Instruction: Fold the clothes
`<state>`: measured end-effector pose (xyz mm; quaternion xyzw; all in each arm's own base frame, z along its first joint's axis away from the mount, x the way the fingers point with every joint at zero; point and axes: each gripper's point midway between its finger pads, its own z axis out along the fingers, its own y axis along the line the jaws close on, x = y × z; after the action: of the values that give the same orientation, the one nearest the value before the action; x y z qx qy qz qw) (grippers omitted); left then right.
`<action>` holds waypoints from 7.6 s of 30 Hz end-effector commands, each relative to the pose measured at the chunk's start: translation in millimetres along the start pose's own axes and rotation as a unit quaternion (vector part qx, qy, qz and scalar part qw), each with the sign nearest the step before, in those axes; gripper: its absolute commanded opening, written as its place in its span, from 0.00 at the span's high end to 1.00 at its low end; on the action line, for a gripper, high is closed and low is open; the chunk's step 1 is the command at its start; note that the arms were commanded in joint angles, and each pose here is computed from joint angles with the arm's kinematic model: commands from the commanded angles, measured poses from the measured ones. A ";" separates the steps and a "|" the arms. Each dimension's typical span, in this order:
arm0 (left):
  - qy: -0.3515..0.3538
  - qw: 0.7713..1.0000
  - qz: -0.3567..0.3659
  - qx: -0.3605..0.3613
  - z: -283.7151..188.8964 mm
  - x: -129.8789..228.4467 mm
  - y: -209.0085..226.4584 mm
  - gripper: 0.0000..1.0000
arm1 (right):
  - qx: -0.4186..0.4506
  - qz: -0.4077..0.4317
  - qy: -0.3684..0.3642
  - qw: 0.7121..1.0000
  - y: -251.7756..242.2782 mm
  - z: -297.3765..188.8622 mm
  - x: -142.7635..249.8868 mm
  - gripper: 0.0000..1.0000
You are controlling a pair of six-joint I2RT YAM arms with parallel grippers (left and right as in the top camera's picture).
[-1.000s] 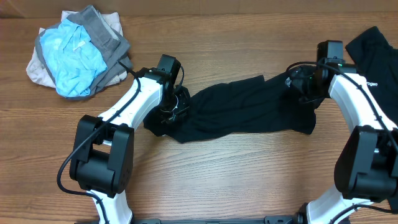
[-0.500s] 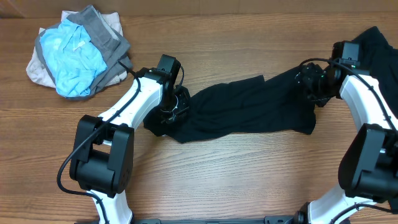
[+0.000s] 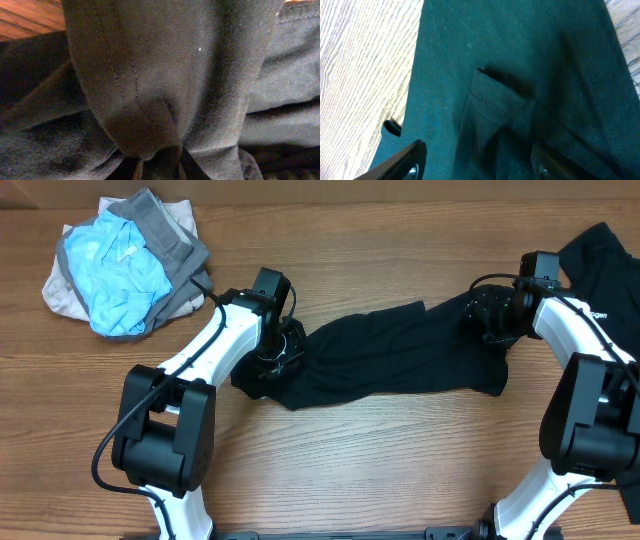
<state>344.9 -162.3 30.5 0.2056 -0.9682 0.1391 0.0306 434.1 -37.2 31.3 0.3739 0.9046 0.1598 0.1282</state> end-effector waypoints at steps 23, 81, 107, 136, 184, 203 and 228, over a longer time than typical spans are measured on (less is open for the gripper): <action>-0.064 0.993 0.088 -0.035 -57.1 -27.2 -12.1 0.96 | 0.005 -0.002 -0.042 0.999 26.8 -68.1 -26.8 0.96; 0.054 0.957 0.265 0.107 -188.3 164.2 -41.4 0.04 | -0.111 -0.058 -0.134 0.983 59.8 -324.8 67.3 0.96; 0.139 0.908 0.394 0.017 25.7 226.1 -80.2 0.07 | -0.082 -0.062 -0.151 0.983 52.8 -319.9 56.1 0.96; 0.195 0.886 0.421 -0.013 61.6 277.8 -69.7 0.27 | -0.082 -0.064 -0.152 0.983 53.1 -320.1 55.6 0.96; -0.027 0.938 0.345 -0.009 -117.4 102.3 -116.2 0.96 | -0.092 -0.070 -0.169 0.979 58.9 -323.9 48.5 0.96; -0.341 0.877 0.289 0.174 -424.9 124.6 -64.3 0.96 | -0.144 -0.085 -0.221 0.961 71.8 -424.4 82.9 0.96; -0.464 0.865 0.174 0.078 -384.3 -86.7 -113.1 0.97 | -0.235 -0.144 -0.182 0.944 174.9 -354.8 -2.3 0.96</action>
<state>446.8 -134.2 430.2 0.0733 -0.8758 0.1273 -0.4597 414.7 -4.2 410.9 0.2524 0.8535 0.2486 0.3821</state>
